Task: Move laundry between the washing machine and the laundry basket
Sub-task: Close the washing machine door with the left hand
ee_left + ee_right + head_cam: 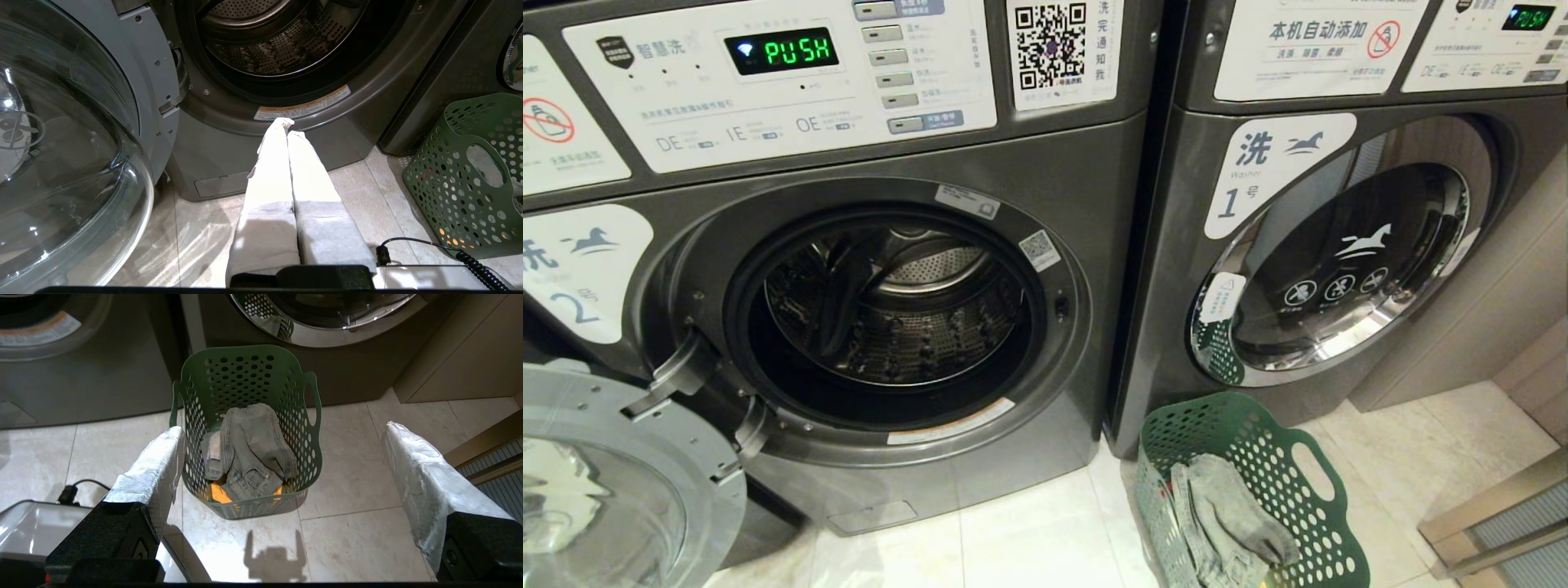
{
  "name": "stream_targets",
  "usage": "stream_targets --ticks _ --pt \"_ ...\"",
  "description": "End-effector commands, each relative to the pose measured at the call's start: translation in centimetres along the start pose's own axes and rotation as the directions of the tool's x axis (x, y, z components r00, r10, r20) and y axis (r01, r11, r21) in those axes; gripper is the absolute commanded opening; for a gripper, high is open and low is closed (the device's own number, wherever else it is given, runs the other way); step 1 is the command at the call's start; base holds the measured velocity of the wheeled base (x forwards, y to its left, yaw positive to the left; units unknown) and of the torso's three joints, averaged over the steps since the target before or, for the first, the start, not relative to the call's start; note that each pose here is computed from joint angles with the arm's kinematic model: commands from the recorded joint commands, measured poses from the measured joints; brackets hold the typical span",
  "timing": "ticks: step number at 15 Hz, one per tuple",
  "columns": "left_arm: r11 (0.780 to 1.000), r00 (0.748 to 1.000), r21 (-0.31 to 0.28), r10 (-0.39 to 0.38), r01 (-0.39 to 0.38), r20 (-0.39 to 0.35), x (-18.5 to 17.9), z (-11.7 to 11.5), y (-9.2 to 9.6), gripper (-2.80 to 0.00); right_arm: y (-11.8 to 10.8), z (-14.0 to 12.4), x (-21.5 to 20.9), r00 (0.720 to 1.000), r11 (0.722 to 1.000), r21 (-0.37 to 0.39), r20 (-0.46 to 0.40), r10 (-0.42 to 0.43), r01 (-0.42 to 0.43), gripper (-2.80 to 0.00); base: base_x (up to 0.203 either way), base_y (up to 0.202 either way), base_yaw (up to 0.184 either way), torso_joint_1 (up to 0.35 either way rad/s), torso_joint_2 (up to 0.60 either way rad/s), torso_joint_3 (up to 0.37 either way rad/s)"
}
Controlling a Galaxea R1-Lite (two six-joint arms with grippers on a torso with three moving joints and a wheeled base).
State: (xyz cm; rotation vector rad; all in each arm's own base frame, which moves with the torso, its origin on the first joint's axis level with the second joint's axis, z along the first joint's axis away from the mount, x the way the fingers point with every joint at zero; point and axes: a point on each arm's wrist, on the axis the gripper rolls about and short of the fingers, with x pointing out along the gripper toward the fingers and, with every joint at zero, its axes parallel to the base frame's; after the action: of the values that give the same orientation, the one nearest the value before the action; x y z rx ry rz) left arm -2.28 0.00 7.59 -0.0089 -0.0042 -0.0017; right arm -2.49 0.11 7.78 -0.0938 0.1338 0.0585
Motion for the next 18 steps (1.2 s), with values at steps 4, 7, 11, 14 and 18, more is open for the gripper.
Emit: stream_targets --ticks 4,7,11,14,18 --pt "1.000 1.000 0.001 0.001 -0.001 -0.001 0.01 0.01 0.00 -2.80 0.03 -0.22 -0.28 0.999 1.000 0.019 0.039 -0.002 0.001 0.00 0.000 0.000 0.000 0.000 0.00 0.000" --pt "1.000 1.000 0.001 0.002 -0.002 0.000 0.01 0.02 0.00 -2.80 0.01 -0.21 -0.28 0.999 1.000 0.020 0.039 -0.013 0.012 0.00 0.000 0.000 0.000 0.000 0.00 0.000" --pt "1.000 1.000 0.009 0.003 -0.003 -0.006 0.01 -0.04 0.01 -2.80 0.00 -0.17 -0.30 0.999 1.000 0.018 0.040 -0.014 0.014 0.00 0.000 0.000 0.000 0.000 0.00 0.000" --pt "1.000 1.000 0.023 0.003 -0.003 -0.007 0.01 -0.06 0.01 -2.80 0.00 -0.17 -0.30 0.999 1.000 0.013 0.040 -0.014 0.014 0.00 0.000 0.000 0.000 0.001 0.00 0.025" --pt "1.000 1.000 0.023 0.003 -0.003 -0.006 0.01 -0.04 0.00 -2.80 0.01 -0.21 -0.28 0.999 1.000 0.019 0.039 -0.013 0.012 0.00 0.000 0.000 0.000 0.002 0.00 0.160"
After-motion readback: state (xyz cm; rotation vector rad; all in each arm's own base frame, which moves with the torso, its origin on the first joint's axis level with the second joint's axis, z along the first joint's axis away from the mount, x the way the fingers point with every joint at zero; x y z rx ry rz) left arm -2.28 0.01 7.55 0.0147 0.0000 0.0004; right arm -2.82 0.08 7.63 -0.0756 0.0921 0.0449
